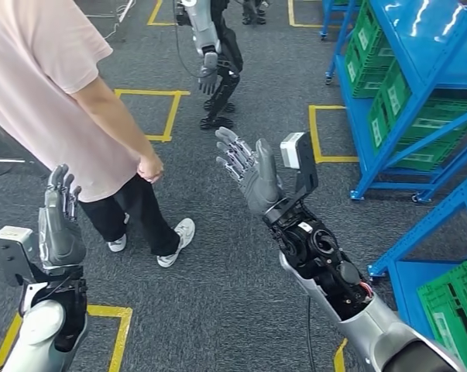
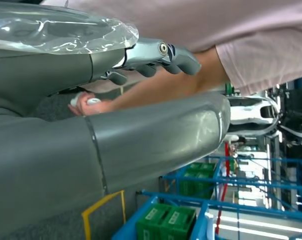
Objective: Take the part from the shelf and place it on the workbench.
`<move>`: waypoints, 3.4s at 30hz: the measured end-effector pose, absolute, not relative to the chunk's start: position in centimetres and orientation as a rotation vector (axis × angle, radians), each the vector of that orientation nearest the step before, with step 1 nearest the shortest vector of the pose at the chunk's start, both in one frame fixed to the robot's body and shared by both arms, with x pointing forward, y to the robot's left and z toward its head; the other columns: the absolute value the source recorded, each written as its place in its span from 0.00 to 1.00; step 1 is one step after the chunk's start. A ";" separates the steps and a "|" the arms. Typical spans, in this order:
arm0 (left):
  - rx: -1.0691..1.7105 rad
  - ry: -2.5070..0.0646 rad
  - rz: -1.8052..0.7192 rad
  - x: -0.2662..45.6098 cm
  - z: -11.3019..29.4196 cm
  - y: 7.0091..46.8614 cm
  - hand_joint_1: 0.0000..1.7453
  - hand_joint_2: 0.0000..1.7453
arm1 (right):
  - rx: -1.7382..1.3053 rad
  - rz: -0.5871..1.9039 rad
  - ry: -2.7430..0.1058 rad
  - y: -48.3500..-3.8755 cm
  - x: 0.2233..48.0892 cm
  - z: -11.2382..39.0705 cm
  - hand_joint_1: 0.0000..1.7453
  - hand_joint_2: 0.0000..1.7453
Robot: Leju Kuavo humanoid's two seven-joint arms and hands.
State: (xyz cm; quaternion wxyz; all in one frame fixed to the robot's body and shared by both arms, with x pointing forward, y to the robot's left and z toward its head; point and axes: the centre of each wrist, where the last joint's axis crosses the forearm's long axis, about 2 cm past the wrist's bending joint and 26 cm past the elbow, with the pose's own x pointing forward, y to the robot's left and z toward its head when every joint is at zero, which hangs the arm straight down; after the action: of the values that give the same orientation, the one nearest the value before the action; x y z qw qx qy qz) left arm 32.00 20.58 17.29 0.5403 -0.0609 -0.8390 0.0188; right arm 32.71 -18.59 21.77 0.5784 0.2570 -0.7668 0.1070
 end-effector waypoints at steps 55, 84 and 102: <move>-0.155 -1.977 0.059 31.6 17.2 20.2 0.00 0.00 | 0.603 0.259 -1.809 -18.2 31.6 21.8 0.00 0.00; -0.239 -2.036 0.040 32.6 18.3 18.6 0.00 0.00 | 0.563 0.190 -1.779 -19.8 31.0 21.5 0.00 0.00; -0.234 -2.023 0.064 32.9 17.5 18.7 0.00 0.00 | 0.564 0.195 -1.796 -19.4 30.8 22.0 0.00 0.00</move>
State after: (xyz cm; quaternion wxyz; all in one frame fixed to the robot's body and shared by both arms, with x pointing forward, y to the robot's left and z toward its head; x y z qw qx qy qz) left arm 32.87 18.72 17.46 0.5245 -0.0979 -0.8454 0.0268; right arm 30.80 -19.44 21.98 0.5847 0.2416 -0.7699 0.0838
